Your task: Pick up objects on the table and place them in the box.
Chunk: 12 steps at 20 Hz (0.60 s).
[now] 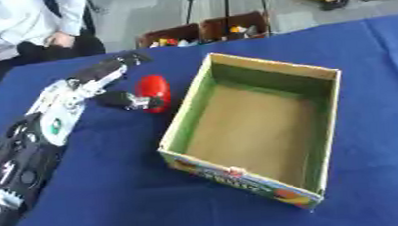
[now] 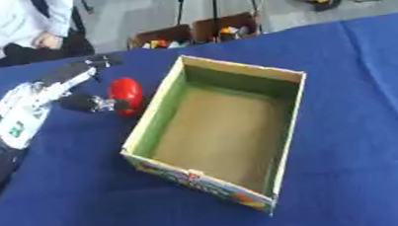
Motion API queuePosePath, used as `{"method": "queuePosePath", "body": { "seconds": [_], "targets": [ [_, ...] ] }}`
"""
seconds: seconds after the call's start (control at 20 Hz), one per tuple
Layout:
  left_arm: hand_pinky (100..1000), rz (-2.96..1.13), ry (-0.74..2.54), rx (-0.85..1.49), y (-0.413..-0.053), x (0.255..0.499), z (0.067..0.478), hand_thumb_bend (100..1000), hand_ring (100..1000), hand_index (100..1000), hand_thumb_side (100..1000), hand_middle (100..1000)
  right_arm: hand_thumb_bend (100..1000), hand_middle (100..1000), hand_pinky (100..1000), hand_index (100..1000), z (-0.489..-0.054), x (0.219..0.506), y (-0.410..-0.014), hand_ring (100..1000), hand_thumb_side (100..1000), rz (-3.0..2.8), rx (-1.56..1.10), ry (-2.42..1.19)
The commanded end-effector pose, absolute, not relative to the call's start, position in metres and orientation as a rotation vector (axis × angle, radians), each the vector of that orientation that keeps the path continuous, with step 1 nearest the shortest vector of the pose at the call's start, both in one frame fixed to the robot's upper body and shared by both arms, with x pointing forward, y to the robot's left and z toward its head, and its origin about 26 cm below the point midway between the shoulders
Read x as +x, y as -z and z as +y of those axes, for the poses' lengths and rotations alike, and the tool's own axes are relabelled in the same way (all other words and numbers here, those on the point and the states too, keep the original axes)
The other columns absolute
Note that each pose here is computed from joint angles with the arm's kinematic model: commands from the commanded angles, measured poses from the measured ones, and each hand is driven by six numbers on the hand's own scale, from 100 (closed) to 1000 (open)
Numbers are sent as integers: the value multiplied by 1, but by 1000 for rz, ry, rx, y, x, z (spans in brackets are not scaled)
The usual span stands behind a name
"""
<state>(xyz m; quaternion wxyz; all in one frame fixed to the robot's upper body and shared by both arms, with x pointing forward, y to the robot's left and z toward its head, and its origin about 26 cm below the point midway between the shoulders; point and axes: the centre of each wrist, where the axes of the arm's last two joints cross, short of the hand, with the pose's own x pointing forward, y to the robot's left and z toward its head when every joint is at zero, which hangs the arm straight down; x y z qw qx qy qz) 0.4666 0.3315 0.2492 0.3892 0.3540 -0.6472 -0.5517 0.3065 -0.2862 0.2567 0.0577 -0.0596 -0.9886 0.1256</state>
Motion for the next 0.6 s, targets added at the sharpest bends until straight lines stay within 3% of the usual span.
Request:
{"method": "queuePosePath", "body": {
  "seconds": [0.05,0.2,0.35,0.6],
  "targets": [
    [699,-1636,1381,937,-264,466,340,736,959,1000,841,980,100,637,769,802,-284,305,-264,846,890,-3019,-168,-408],
    [680,-1616,1382,932,-266,466,343,748,953,1000,842,976,100,635,771,801,-283,305,-264,848,897,-3014,-162,-414],
    [773,-1596,1381,938,-267,465,348,743,999,1000,840,983,100,633,773,801,-281,305,-264,850,902,-3013,-155,-419],
    [771,-1574,1378,951,-266,464,354,750,997,1000,829,997,100,633,774,801,-280,305,-264,852,907,-3015,-152,-423]
  ]
}}
